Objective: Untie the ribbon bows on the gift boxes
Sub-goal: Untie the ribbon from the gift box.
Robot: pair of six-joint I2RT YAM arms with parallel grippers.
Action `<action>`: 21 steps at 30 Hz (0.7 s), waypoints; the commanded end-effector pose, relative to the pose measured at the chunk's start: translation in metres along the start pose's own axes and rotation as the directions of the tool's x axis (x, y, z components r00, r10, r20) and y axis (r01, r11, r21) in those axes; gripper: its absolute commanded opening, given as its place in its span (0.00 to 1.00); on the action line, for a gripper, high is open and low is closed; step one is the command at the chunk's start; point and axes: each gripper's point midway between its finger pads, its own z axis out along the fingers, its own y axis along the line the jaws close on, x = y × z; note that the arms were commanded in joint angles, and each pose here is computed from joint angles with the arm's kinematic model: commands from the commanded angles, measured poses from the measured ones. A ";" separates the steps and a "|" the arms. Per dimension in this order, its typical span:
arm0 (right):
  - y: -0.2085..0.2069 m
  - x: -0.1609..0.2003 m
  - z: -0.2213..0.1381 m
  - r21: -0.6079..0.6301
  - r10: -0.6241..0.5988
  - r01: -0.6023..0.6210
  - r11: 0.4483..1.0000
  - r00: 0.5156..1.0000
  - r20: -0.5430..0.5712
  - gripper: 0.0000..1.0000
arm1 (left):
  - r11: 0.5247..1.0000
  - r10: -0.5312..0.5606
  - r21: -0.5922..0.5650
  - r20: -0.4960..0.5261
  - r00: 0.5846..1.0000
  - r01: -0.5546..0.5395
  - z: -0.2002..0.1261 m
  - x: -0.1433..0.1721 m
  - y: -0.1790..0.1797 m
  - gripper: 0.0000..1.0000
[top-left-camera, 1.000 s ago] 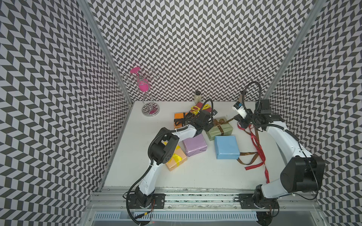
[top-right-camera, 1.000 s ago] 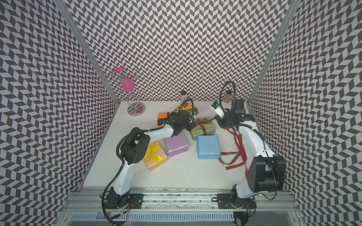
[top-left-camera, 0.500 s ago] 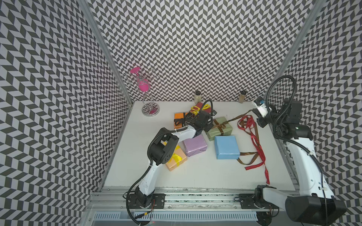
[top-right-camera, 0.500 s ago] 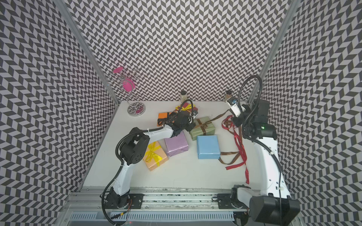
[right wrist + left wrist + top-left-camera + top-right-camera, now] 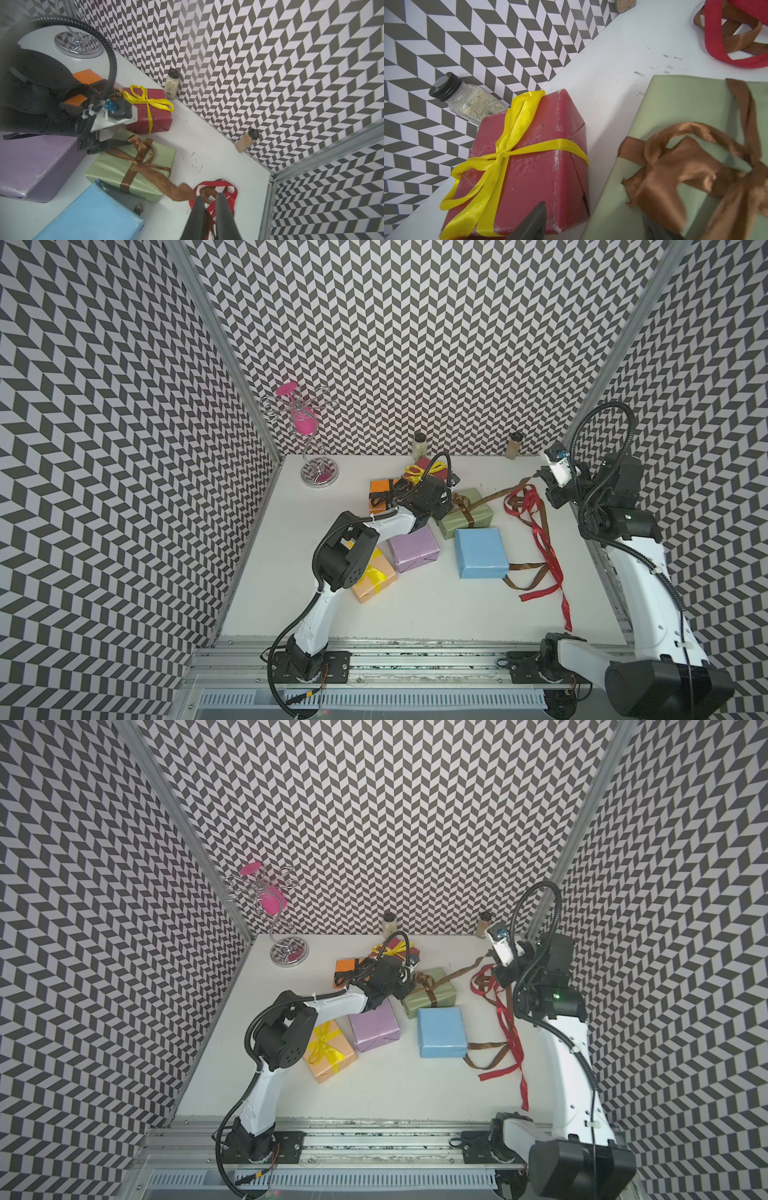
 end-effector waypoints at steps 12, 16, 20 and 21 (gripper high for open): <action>0.094 0.040 0.063 -0.349 -0.089 0.032 0.936 0.985 -0.147 0.58 | 0.998 0.042 0.052 -0.117 0.992 -0.036 -0.007 0.029 -0.010 0.73; 0.133 0.052 0.089 -0.360 -0.194 0.129 0.924 0.969 -0.152 0.55 | 0.997 0.043 0.063 -0.108 0.993 -0.036 -0.010 0.025 -0.011 0.73; 0.129 0.058 0.117 -0.359 -0.169 0.091 0.929 0.967 -0.192 0.38 | 0.996 0.055 0.082 -0.101 0.993 -0.047 -0.014 0.024 -0.013 0.73; 0.128 0.061 0.125 -0.361 -0.171 0.085 0.929 0.962 -0.213 0.35 | 0.995 0.058 0.082 -0.098 0.993 -0.050 -0.015 0.024 -0.012 0.73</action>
